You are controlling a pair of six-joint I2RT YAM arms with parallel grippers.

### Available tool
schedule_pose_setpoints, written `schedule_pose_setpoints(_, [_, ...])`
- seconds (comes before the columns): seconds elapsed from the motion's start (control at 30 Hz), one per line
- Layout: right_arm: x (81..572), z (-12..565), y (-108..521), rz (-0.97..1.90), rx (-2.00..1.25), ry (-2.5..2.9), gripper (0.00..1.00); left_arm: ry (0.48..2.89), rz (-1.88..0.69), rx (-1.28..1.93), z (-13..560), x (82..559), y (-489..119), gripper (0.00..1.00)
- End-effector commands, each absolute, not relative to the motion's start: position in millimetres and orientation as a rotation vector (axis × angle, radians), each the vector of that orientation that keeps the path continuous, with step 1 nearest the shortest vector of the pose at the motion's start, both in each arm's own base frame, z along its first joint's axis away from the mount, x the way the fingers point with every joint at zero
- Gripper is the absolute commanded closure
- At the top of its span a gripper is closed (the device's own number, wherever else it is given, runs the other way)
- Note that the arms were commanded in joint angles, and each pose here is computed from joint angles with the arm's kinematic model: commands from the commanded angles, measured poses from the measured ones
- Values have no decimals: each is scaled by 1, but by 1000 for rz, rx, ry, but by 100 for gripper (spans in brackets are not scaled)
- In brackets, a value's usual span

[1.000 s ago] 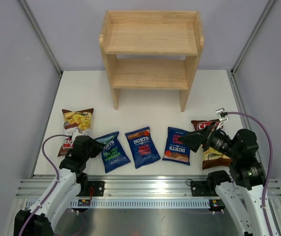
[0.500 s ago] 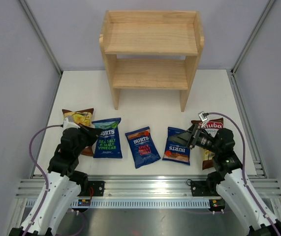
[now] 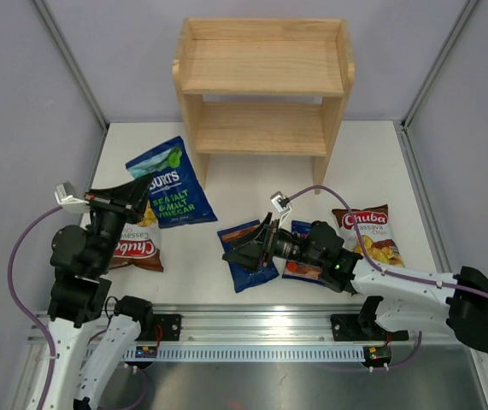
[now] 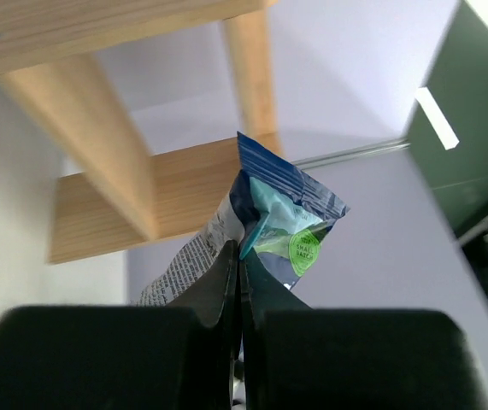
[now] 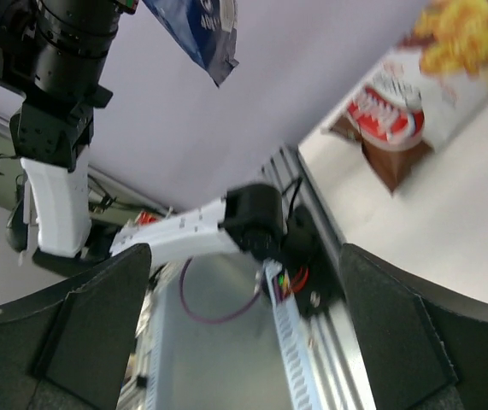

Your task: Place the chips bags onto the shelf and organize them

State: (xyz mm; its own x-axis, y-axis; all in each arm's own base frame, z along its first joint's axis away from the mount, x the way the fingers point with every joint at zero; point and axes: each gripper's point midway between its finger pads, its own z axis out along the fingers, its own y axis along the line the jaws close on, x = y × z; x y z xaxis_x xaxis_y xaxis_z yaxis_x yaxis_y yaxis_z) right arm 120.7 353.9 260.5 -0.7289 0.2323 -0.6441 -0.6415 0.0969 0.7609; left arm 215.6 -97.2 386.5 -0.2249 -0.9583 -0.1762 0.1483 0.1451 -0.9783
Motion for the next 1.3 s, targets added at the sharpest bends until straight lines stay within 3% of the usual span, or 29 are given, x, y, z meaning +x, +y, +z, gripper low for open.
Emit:
schedule_pose_setpoints(0.0, [148, 351, 366, 1644, -304, 1275, 1, 1105, -1517, -936, 461, 210, -87, 100])
schedule_pose_setpoints(0.33, [168, 405, 404, 1500, -284, 1004, 0, 1008, -1747, -1054, 497, 218, -94, 100])
schedule_pose_setpoints(0.73, [200, 435, 423, 1407, -177, 946, 4, 1045, -1839, -1107, 488, 217, -112, 100])
schedule_pose_setpoints(0.77, [201, 435, 426, 1403, -181, 944, 13, 1051, -1839, -1115, 486, 218, -114, 100])
schedule_pose_setpoints(0.83, [200, 440, 428, 1407, -184, 937, 22, 1059, -1866, -1123, 483, 219, -120, 100])
schedule_pose_setpoints(0.87, [200, 437, 431, 1409, -193, 938, 33, 1055, -1874, -1128, 482, 220, -121, 100])
schedule_pose_setpoints(1.0, [194, 433, 425, 1433, -184, 915, 55, 1063, -1859, -1147, 473, 222, -122, 100])
schedule_pose_setpoints(1.27, [183, 424, 402, 1413, -215, 969, 75, 1105, -1590, -1123, 457, 222, -101, 100])
